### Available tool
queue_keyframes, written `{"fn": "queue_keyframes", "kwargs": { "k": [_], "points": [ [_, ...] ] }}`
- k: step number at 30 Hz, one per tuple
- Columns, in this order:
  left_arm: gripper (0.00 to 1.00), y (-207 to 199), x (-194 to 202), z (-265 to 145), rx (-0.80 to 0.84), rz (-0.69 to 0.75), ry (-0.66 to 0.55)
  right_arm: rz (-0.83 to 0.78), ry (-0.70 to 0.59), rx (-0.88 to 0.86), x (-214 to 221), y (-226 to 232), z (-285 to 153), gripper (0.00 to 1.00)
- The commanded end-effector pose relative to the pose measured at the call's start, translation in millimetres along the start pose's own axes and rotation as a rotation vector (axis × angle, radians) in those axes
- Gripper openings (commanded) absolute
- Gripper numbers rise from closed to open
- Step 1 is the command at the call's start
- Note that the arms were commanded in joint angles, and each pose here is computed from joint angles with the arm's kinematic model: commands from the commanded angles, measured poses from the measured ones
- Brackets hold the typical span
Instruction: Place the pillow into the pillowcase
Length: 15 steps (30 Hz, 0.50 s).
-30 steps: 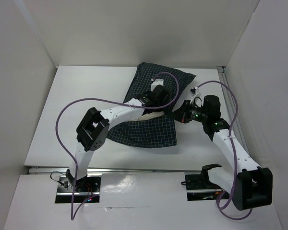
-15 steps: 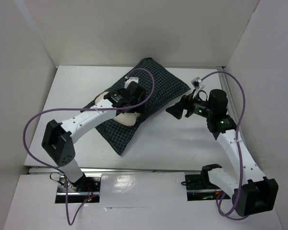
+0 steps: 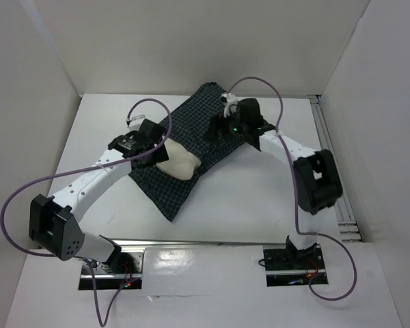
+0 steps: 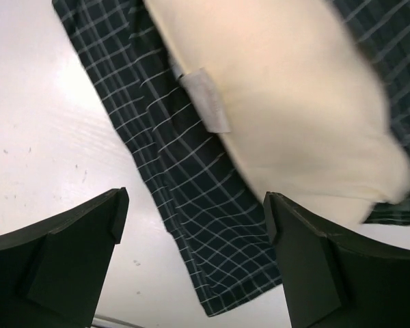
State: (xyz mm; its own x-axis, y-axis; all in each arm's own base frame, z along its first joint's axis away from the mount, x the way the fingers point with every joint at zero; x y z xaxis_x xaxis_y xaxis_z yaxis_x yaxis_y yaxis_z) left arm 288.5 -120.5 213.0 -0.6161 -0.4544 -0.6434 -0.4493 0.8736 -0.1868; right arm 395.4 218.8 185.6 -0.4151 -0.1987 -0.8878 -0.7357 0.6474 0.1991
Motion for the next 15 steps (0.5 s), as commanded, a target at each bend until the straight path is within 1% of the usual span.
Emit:
{"fn": "queue_keyframes", "kwargs": {
  "k": [1, 2, 3, 4, 5, 6, 7, 8, 9, 10, 11, 12, 13, 14, 15],
  "points": [
    [1.00, 9, 9, 14, 0.010, -0.099, 0.068, -0.209, -0.121, 0.063, -40, -16, 48, 0.94],
    [0.96, 13, 16, 21, 0.008, -0.106, 0.102, -0.256, -0.148, 0.080, -52, -20, 58, 0.94],
    [0.95, 16, 19, 29, 0.000, -0.115, 0.117, -0.273, -0.145, 0.080, -46, -21, 71, 0.94],
    [0.94, 20, 22, 44, -0.015, -0.133, 0.128, -0.273, -0.127, 0.109, -31, -34, 89, 0.94],
    [0.91, 16, 22, 52, 0.005, -0.150, 0.148, -0.272, -0.124, 0.120, -30, -38, 95, 0.94],
    [0.88, 16, 23, 61, -0.006, -0.157, 0.159, -0.259, -0.093, 0.134, -18, -43, 100, 0.93],
    [0.82, 19, 22, 70, -0.028, -0.169, 0.174, -0.250, -0.075, 0.150, -10, -48, 105, 0.93],
    [0.79, 9, 14, 74, -0.004, -0.165, 0.166, -0.237, -0.041, 0.146, 7, -49, 107, 0.92],
    [0.78, 7, 17, 89, -0.031, -0.153, 0.195, -0.218, 0.007, 0.162, 33, -51, 106, 0.91],
    [0.76, 2, 15, 95, -0.033, -0.152, 0.198, -0.213, 0.021, 0.198, 38, -51, 98, 0.91],
    [0.76, -7, 5, 97, -0.016, -0.150, 0.183, -0.177, 0.042, 0.214, 48, -50, 92, 0.89],
    [0.76, -12, 3, 102, -0.013, -0.151, 0.180, -0.133, 0.097, 0.229, 75, -51, 82, 0.89],
    [0.72, -12, 5, 116, -0.031, -0.134, 0.192, -0.120, 0.089, 0.252, 71, -48, 72, 0.89],
    [0.67, -21, -2, 119, -0.011, -0.130, 0.190, -0.061, 0.132, 0.258, 92, -45, 61, 0.88],
    [0.60, -21, -2, 126, -0.012, -0.129, 0.208, -0.040, 0.137, 0.268, 95, -42, 54, 0.88]
  ]
}}
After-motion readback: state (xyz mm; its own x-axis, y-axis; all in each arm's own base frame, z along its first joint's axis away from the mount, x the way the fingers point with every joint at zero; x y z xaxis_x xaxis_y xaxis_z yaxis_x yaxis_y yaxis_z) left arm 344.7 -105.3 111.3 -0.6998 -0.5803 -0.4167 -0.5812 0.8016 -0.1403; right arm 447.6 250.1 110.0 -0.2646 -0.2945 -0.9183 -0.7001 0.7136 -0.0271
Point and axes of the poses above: each gripper's point midway between its finger pads, its own z axis out along the fingers, its own y axis along the line the jaws close on, x = y × z, the point moved 5 cm from there along -z, back along the fingers, and after that the axes turned 10 degrees about -z, right-handed, at the moved point
